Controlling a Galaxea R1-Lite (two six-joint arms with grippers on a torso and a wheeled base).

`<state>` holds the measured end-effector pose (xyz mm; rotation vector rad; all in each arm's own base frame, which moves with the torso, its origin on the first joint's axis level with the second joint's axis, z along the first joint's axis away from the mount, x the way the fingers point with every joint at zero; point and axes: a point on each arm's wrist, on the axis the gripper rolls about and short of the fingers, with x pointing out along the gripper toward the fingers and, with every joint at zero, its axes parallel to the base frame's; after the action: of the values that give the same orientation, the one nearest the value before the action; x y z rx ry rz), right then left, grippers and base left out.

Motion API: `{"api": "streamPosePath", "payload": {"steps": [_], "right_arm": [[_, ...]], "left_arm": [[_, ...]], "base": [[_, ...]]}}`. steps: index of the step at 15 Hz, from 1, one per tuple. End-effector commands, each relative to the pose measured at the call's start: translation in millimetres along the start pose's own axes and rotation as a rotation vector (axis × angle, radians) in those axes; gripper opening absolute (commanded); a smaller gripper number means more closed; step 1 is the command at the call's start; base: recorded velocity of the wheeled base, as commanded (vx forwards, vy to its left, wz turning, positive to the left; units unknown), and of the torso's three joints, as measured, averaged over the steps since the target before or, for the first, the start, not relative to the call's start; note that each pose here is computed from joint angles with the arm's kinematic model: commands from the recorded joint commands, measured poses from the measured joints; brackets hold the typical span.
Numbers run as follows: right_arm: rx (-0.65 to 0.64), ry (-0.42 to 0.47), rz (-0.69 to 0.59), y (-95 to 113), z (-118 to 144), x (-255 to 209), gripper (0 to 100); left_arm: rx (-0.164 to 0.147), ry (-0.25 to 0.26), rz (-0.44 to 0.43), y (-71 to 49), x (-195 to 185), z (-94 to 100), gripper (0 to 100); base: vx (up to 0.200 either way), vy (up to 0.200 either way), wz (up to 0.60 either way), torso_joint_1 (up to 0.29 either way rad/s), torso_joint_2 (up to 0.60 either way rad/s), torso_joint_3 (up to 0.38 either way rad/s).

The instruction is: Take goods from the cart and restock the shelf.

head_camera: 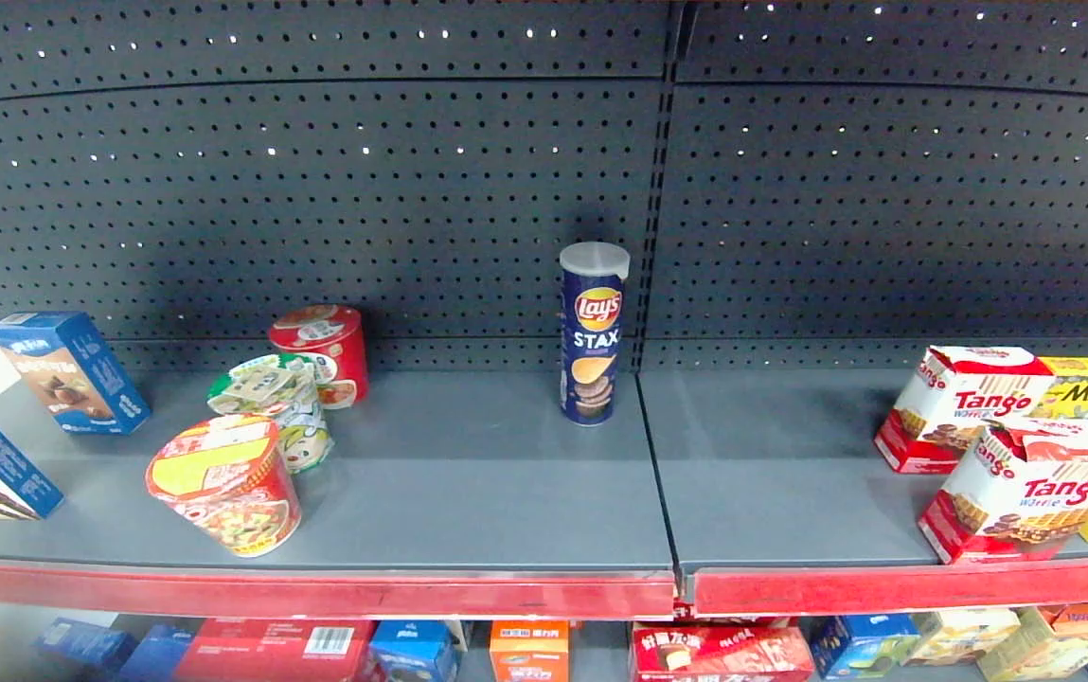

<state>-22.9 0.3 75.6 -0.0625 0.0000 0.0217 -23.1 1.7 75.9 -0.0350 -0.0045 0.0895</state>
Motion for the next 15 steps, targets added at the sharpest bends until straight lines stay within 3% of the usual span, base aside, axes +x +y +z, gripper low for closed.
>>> {"api": "streamPosePath", "payload": {"steps": [1,10,11,12,13,14,15], "right_arm": [[0.000,0.001,0.001,0.0,0.0,0.0,100],[0.007,0.001,0.000,-0.1,0.8,-0.4,100],[0.067,-0.034,-0.030,-1.1,8.6,-2.4,100],[0.201,-0.095,-0.018,-3.4,35.9,-8.6,100],[0.303,-0.078,0.028,-8.4,63.2,-6.0,100],[0.263,-0.104,0.015,-12.4,76.2,-6.2,100],[0.145,-0.145,0.001,-15.3,100.9,-7.3,100]], "left_arm": [[0.000,0.003,0.001,0.0,0.2,-0.4,100],[0.000,0.001,0.001,0.0,0.1,0.0,100],[0.000,0.001,0.001,0.0,0.1,0.0,100],[0.000,0.001,0.001,0.0,0.1,0.0,100],[0.000,0.003,0.000,0.0,0.2,-0.4,100],[0.000,0.003,0.000,0.0,0.2,-0.4,100],[0.000,0.001,-0.001,-0.1,0.1,0.0,100]], "base": [[0.000,0.000,0.00,0.000,0.00,0.000],[0.000,0.000,0.00,0.000,0.00,0.000],[0.000,0.000,0.00,0.000,0.00,0.000],[0.000,0.000,0.00,0.000,0.00,0.000],[0.000,0.000,0.00,0.000,0.00,0.000],[0.000,0.000,0.00,0.000,0.00,0.000],[0.000,0.000,0.00,0.000,0.00,0.000]]}}
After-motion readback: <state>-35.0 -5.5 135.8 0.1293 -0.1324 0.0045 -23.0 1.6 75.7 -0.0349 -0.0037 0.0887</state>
